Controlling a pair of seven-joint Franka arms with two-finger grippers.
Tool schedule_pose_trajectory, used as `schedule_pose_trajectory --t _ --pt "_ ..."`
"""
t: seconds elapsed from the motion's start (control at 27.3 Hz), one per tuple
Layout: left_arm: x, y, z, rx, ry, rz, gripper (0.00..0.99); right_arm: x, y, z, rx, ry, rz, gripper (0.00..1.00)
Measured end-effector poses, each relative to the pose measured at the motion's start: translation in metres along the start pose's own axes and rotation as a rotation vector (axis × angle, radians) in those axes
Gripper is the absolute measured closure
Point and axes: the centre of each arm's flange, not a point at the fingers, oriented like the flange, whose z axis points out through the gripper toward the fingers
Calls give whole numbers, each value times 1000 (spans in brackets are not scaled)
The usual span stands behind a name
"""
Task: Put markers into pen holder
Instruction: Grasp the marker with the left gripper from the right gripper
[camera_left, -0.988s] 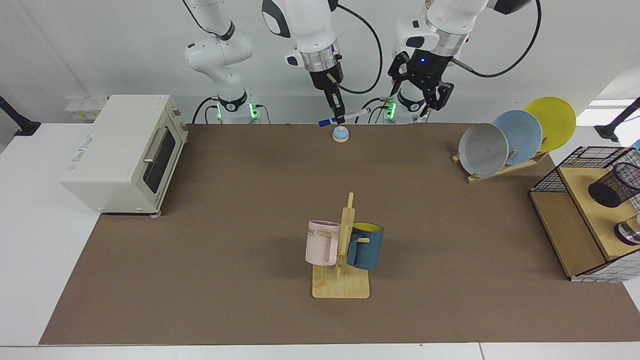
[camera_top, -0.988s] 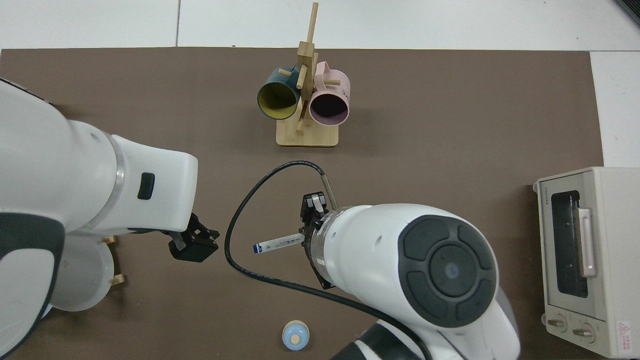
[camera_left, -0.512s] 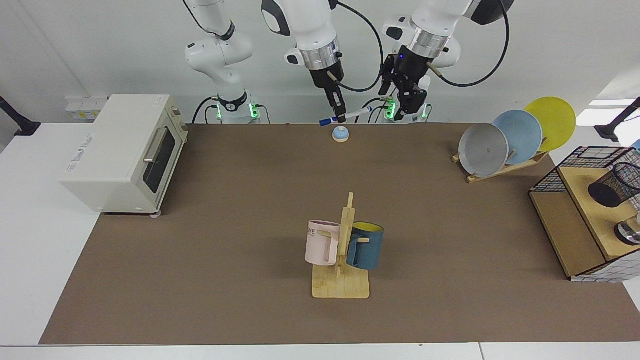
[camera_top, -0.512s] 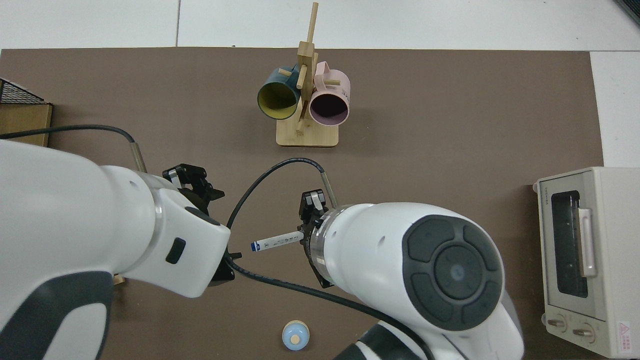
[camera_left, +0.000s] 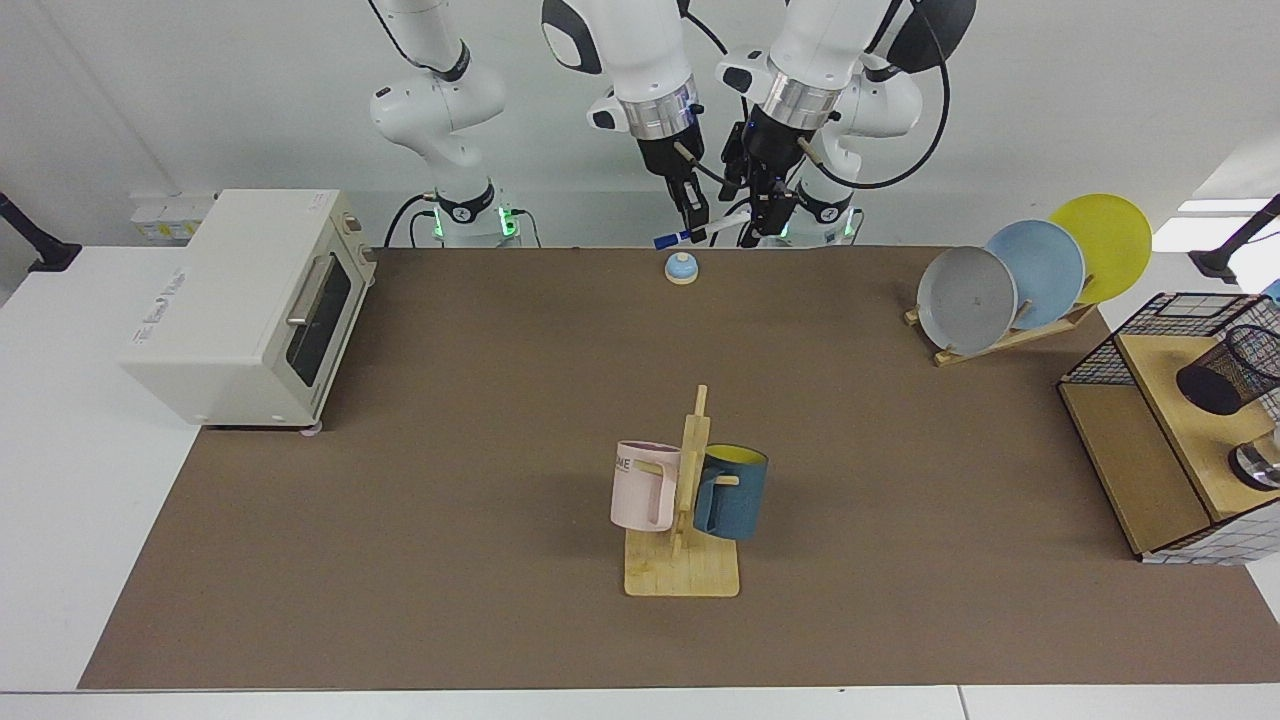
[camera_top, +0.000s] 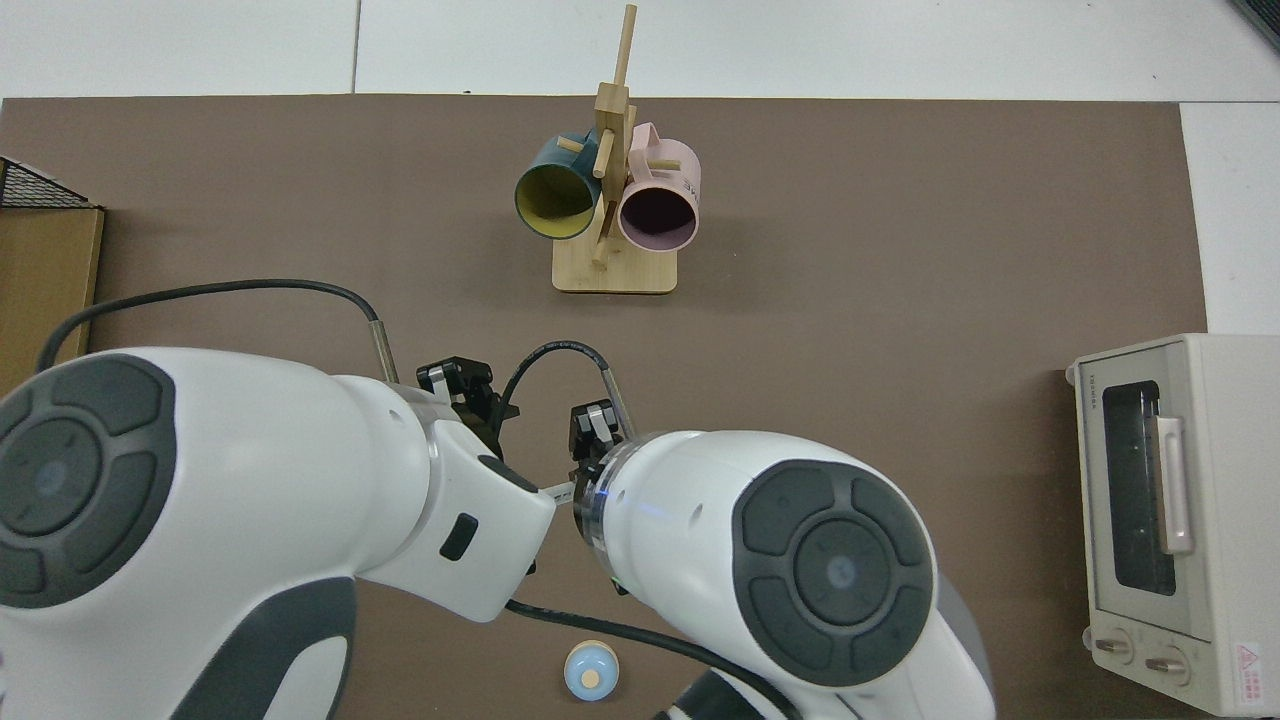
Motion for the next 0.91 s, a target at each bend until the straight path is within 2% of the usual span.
schedule_pose_trajectory --t 0.37,0.44,0.51,0.59,0.62,0.66,0.73,0.77,0.84,0.91 --pt "7 13 22 -36 -24 24 97 2 -1 0 3 6 0 824" --pt "8 14 24 -37 -24 26 167 2 -1 0 3 6 0 824" --pt "8 13 24 -35 -23 25 172 2 -1 0 3 6 0 824" --pt "8 13 24 -32 -20 24 304 2 -1 0 3 6 1 824" --pt "8 13 24 -31 -19 24 339 2 -1 0 3 6 1 824" --pt "8 12 23 -29 -18 24 463 2 -1 0 3 6 1 824" --pt "8 12 23 -26 -15 23 542 2 -1 0 3 6 1 824" --pt "8 12 23 -25 -14 23 652 2 -1 0 5 6 1 824" --pt "9 13 23 -26 -14 26 762 3 -4 0 14 7 2 824" --pt "9 12 23 -21 -12 21 828 4 -4 0 15 6 5 824"
